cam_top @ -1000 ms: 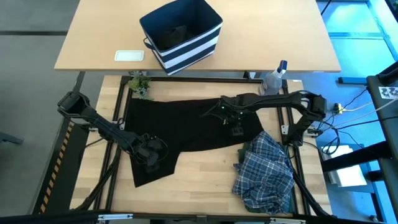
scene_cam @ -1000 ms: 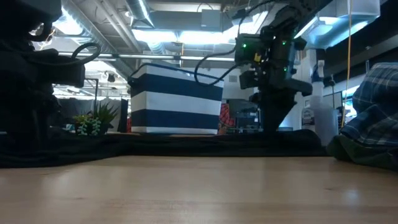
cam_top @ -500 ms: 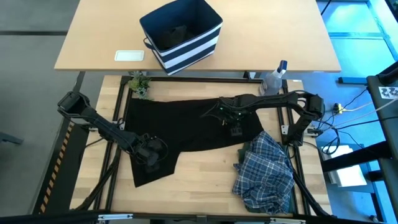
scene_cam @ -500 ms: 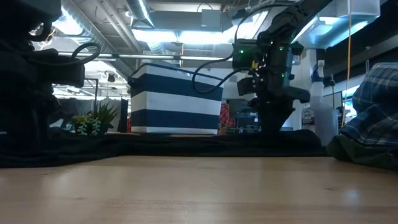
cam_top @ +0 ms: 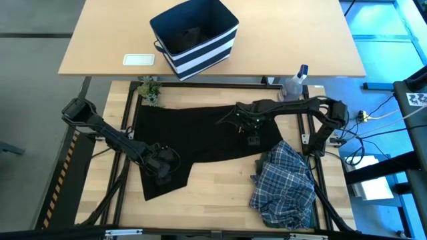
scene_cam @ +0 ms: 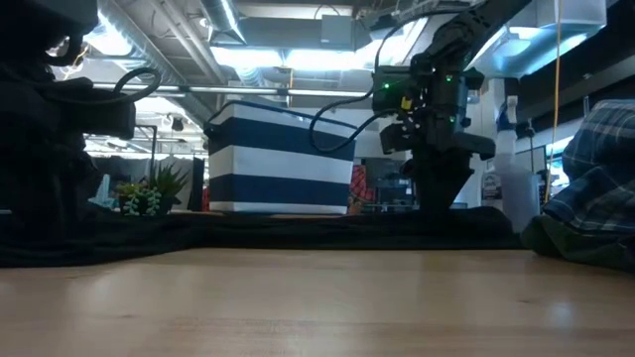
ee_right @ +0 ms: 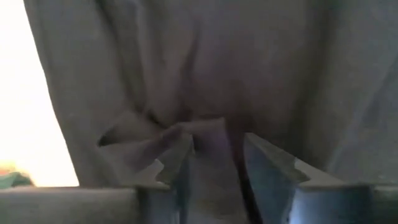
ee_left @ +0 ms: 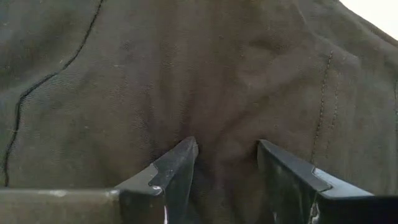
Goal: Fold Laundry from Bin
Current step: Fold the black shirt
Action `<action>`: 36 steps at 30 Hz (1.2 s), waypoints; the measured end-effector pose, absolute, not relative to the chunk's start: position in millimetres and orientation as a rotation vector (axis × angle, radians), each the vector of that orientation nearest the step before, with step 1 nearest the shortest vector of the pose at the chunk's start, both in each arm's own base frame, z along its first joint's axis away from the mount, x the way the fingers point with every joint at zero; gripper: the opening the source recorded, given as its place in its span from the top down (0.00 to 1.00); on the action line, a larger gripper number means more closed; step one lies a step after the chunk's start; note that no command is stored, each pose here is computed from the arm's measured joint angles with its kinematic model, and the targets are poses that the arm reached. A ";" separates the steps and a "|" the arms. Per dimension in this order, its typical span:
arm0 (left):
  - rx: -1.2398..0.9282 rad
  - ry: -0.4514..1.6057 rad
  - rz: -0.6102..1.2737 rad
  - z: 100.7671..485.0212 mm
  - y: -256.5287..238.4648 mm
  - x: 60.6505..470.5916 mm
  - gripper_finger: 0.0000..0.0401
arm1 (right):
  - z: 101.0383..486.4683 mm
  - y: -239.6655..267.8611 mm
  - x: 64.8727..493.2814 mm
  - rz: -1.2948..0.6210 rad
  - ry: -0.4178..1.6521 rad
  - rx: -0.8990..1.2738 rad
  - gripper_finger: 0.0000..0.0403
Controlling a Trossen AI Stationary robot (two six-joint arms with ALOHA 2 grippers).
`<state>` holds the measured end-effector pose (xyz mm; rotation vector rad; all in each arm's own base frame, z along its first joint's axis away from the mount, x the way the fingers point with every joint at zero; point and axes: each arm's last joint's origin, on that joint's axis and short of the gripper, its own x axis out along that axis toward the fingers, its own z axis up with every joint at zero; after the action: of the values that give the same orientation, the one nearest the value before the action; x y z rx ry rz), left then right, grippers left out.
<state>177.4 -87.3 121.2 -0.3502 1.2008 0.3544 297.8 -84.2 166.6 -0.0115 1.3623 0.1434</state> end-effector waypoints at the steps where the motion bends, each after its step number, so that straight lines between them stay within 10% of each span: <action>1: -0.351 1.199 0.354 121.1 -87.3 177.5 0.57 | 166.6 -86.0 297.2 0.139 1.363 -0.007 0.64; 11: -0.356 1.191 0.353 121.2 -87.5 178.1 0.57 | 166.1 -91.6 295.7 0.143 1.360 -0.011 0.45; 23: -0.360 1.189 0.353 121.2 -87.6 178.3 0.57 | 165.7 -88.1 291.7 0.283 1.371 -0.026 0.96; 36: -0.376 1.185 0.365 121.3 -87.6 178.4 0.57 | 198.7 -59.7 276.6 0.243 1.567 0.001 0.99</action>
<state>178.4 -87.6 121.3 -0.3756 1.1849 0.3646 276.6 -59.7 198.7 0.0009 1.5669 0.2425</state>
